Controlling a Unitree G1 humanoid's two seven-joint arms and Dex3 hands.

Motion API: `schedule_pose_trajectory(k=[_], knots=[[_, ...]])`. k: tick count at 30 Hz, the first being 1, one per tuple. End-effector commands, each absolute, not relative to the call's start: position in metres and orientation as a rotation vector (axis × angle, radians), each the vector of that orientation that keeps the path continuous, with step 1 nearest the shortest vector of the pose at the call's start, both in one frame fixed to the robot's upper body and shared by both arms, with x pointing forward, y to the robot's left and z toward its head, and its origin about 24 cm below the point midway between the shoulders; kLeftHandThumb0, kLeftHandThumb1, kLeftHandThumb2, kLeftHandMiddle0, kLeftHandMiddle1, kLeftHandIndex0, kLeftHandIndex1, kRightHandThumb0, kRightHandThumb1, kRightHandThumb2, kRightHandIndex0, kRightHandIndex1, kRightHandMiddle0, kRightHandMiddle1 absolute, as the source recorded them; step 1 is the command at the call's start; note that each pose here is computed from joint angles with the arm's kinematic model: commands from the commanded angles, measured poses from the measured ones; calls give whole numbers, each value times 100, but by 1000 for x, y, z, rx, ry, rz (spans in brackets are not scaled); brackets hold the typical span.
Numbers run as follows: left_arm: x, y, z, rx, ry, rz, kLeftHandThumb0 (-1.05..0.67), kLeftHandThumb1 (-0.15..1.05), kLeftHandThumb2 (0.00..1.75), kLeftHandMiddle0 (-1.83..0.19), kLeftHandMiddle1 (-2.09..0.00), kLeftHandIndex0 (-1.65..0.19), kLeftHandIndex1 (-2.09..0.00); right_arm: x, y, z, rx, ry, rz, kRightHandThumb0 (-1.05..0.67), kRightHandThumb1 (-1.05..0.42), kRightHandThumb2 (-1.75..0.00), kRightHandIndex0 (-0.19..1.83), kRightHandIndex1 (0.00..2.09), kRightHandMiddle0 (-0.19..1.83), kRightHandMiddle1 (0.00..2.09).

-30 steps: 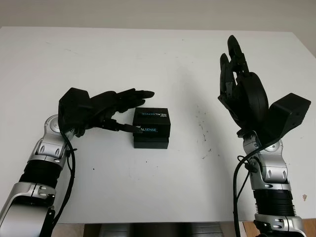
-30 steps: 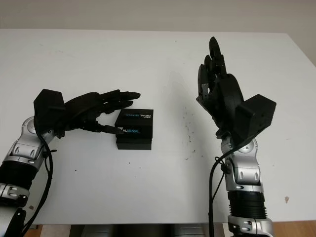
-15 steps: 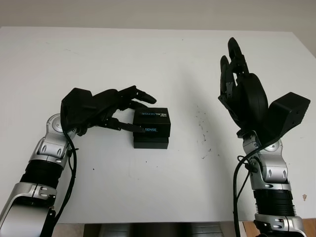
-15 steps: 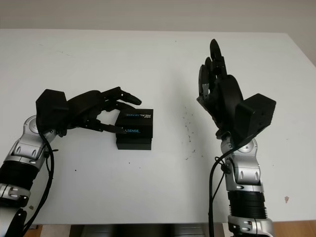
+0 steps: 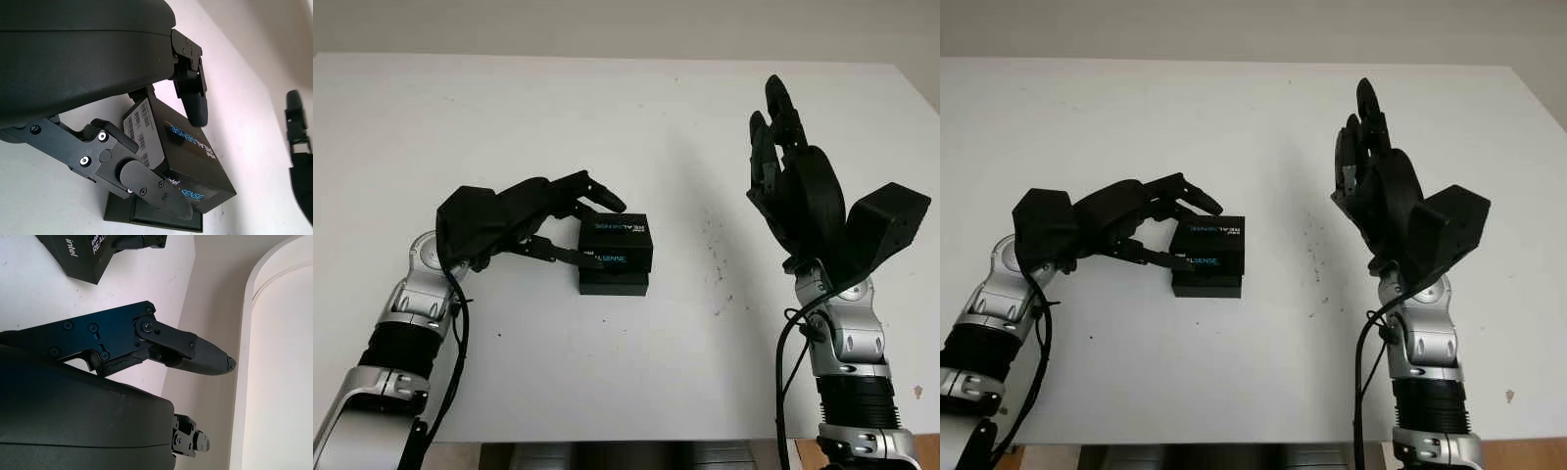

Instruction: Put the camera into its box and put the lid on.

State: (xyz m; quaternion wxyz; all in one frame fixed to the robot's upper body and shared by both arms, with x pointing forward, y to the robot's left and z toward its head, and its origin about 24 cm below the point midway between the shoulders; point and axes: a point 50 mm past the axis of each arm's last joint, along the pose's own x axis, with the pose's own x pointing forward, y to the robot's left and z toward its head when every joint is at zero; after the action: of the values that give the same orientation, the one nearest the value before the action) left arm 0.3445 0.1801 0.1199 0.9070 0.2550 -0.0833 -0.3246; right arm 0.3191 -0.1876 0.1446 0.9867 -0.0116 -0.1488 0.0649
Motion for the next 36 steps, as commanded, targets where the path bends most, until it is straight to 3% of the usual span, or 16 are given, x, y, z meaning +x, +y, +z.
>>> schedule_pose_trajectory(k=[1, 15, 24, 36], knots=[[342, 177, 116, 522, -192, -660, -9, 88, 6, -27, -157, -23, -147, 317, -188, 151, -28, -329, 132, -65, -105, -72, -15, 5, -18, 13], [331, 171, 119, 555, -265, -604, -22, 93, 6, -9, -198, -4, -200, 317, -188, 148, -43, -323, 136, -67, -105, -72, -16, 5, -19, 12], [327, 171, 122, 552, -289, -601, -22, 94, 6, -8, -196, -1, -201, 317, -187, 147, -40, -324, 133, -68, -105, -70, -15, 5, -17, 12], [318, 173, 142, 431, -399, -614, -20, 98, 6, -6, -188, -1, -185, 317, -185, 145, -43, -315, 111, -67, -105, -68, -12, 7, -15, 15]])
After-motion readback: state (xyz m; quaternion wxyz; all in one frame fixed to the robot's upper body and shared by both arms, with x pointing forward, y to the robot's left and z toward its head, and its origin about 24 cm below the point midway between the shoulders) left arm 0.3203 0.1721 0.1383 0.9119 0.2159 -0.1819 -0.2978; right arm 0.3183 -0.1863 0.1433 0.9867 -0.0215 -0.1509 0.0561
